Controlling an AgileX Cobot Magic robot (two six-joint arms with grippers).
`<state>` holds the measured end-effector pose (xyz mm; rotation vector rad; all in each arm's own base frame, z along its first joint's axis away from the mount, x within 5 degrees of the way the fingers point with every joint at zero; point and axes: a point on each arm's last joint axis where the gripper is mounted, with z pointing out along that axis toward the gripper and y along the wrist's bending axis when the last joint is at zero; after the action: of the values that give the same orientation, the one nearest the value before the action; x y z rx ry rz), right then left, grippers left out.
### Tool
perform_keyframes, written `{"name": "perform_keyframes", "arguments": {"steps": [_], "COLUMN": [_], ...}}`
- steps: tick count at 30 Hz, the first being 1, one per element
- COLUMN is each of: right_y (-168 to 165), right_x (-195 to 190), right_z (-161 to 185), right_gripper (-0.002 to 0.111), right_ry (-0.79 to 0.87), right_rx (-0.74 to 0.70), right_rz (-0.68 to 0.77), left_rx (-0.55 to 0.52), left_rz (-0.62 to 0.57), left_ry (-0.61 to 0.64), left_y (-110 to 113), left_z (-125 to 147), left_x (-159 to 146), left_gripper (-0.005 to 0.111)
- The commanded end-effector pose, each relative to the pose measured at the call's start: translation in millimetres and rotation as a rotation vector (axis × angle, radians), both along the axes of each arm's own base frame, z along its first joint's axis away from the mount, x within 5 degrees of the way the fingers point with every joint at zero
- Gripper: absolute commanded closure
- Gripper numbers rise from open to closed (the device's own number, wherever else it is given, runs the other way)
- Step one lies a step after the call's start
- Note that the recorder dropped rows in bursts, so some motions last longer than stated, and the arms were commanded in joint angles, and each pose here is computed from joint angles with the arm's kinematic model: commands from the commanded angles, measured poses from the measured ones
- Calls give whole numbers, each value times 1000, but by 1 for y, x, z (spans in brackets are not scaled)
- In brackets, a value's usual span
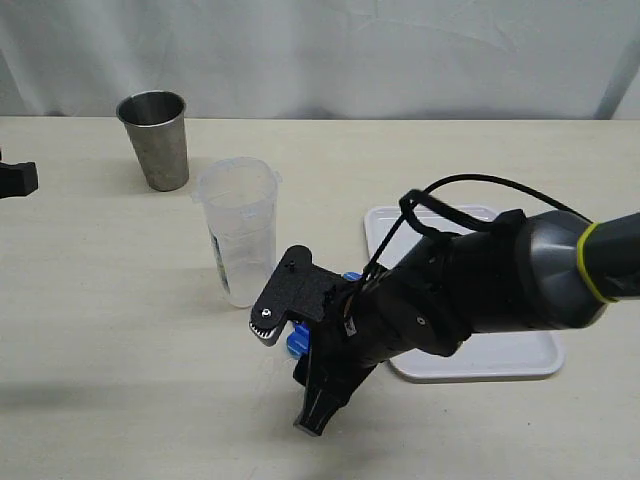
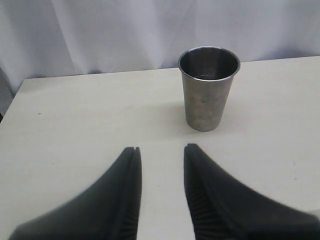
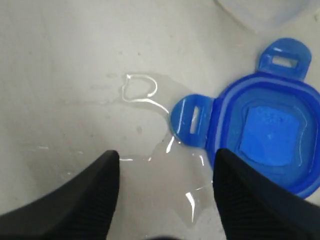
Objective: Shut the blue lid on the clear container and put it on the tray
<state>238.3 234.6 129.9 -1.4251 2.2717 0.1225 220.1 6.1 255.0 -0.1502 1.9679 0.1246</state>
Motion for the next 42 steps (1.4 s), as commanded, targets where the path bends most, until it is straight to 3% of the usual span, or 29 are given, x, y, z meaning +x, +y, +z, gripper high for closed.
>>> {"name": "perform_keyframes", "arguments": {"steps": [1, 6, 13, 16, 24, 28, 40, 42], "right_y": [7, 14, 25, 21, 21, 21, 16, 12], "right_x": [12, 20, 19, 20, 24, 23, 18, 19], "right_z": [8, -8, -11, -15, -24, -19, 25, 29], "right_gripper": [55, 55, 55, 55, 76, 105, 104, 104], "right_ry": [-33, 42, 1, 24, 6, 1, -27, -8], "right_rx": [-21, -113, -78, -136, -176, -177, -119, -104], "right_rz": [-9, -21, 28, 15, 31, 35, 0, -71], "left_rx": [5, 5, 8, 4, 4, 4, 4, 4], "left_rz": [12, 12, 19, 11, 11, 11, 11, 11], "left_ry": [-1, -1, -5, -1, -1, -1, -1, -1], "left_y": [1, 1, 2, 1, 1, 1, 1, 1], "left_z": [-1, -1, -1, -1, -1, -1, -1, -1], "left_x": [-1, -1, -1, -1, -1, -1, -1, -1], "left_gripper": [77, 77, 77, 77, 77, 77, 77, 77]}}
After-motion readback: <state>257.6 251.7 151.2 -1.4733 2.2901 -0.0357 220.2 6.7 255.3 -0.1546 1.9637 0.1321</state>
